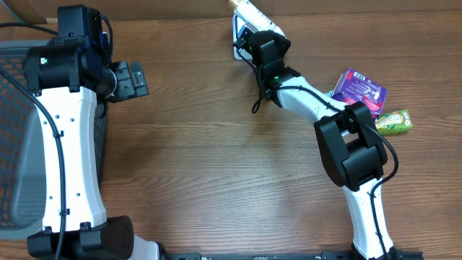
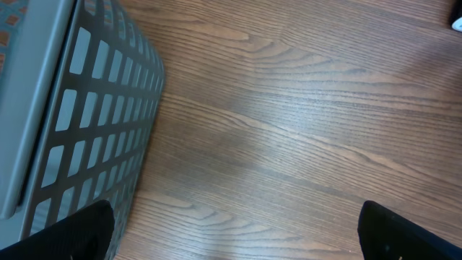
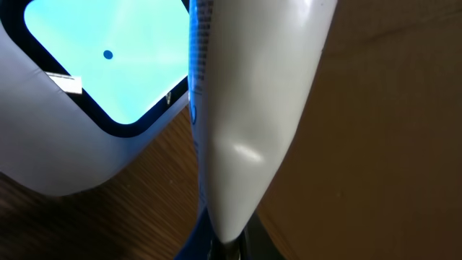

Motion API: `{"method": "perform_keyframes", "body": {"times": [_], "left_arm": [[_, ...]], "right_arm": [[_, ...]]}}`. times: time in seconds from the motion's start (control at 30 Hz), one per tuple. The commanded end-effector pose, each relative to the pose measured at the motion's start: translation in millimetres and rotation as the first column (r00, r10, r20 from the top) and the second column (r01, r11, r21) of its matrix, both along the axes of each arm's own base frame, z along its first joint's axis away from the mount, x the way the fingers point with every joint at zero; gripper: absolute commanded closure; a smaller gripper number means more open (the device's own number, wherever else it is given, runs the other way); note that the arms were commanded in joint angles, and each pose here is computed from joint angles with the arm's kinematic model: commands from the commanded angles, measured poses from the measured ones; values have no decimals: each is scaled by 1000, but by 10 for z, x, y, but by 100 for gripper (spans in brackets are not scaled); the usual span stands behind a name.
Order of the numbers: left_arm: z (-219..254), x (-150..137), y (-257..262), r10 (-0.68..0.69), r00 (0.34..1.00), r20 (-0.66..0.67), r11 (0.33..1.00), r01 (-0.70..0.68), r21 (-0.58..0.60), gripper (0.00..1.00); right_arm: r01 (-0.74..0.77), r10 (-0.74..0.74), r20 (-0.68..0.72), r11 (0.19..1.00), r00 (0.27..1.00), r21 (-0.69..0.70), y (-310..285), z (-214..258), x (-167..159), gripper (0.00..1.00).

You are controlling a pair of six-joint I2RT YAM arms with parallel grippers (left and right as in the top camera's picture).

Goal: Scan the item barcode
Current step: 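Hold the white tube barcode in front of the scanner, then carry the white tube right and release it onto the packets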

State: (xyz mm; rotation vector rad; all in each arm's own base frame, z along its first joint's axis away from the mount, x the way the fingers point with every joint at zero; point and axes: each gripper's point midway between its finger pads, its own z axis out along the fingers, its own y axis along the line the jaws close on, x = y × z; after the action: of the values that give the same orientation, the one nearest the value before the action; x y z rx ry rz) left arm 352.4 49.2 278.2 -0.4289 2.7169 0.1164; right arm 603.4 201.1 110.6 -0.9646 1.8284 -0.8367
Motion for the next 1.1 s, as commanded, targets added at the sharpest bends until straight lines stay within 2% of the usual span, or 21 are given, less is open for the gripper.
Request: {"method": "perform_keyframes", "body": {"times": [0.0, 0.3, 0.43, 0.73, 0.9, 1.07], "left_arm": [[0, 4, -8, -20, 1000, -2, 1000, 20, 6, 1], [0, 4, -8, -20, 1000, -2, 1000, 20, 6, 1], [0, 4, -8, -20, 1000, -2, 1000, 20, 6, 1], [0, 4, -10, -20, 1000, -2, 1000, 20, 5, 0], [0, 4, -8, -20, 1000, -2, 1000, 20, 6, 0], [0, 4, -8, -20, 1000, -2, 1000, 20, 6, 0]], "right_arm": [[42, -41, 74, 999, 996, -8, -67, 372, 53, 96], [93, -85, 71, 988, 994, -125, -100, 393, -38, 96], [68, -58, 62, 983, 996, -173, 18, 395, -93, 96], [-11, 23, 70, 987, 997, -162, 500, 570, -330, 96], [-24, 29, 60, 997, 998, -69, 658, 717, -507, 96], [-97, 102, -60, 992, 993, 85, 758, 855, -810, 96]]}}
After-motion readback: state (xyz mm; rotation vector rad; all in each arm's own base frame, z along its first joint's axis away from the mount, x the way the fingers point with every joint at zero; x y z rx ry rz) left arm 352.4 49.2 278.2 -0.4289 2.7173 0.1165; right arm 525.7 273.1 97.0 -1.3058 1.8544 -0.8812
